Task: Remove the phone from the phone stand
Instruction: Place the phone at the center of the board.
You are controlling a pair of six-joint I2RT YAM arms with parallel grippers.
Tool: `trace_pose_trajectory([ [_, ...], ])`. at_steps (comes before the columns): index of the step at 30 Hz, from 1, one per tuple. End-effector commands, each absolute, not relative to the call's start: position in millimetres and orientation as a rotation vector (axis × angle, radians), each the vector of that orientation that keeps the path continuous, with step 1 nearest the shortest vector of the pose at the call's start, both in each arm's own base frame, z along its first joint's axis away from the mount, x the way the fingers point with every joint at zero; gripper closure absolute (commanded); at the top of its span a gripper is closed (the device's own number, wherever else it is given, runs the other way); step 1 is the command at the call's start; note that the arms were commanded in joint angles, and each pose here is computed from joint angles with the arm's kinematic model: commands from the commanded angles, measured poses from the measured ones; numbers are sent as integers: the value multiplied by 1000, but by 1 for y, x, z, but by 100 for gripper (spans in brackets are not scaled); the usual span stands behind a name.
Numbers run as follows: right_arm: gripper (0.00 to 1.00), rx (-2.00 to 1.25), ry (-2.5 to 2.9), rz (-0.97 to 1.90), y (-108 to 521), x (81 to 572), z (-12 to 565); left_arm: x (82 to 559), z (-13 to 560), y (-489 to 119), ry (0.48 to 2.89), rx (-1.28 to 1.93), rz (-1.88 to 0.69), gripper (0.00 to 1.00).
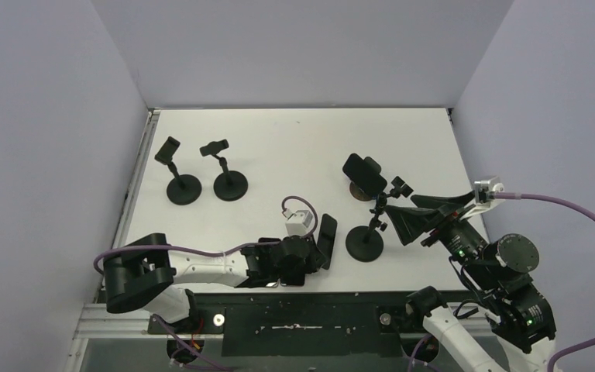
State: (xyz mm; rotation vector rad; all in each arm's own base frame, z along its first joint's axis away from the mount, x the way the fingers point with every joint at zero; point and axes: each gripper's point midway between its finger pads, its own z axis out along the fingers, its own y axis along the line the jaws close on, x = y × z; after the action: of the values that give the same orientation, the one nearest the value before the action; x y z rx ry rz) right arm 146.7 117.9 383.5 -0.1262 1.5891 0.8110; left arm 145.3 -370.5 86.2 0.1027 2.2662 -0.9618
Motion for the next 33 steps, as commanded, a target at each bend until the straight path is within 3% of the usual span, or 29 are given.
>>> trace_pose_trajectory([
  [1, 13, -57, 1579, 770, 106, 148, 383, 152, 105, -401, 2248, -41, -1075, 100],
  [14, 13, -26, 1595, 801, 107, 146, 376, 137, 75, -408, 2350, -183, -1098, 100],
  [23, 13, -25, 1599, 810, 107, 143, 372, 132, 69, -407, 2367, -184, -1078, 67],
  [33, 13, -11, 1620, 781, 102, 144, 361, 132, 80, -380, 2351, -189, -1027, 51],
])
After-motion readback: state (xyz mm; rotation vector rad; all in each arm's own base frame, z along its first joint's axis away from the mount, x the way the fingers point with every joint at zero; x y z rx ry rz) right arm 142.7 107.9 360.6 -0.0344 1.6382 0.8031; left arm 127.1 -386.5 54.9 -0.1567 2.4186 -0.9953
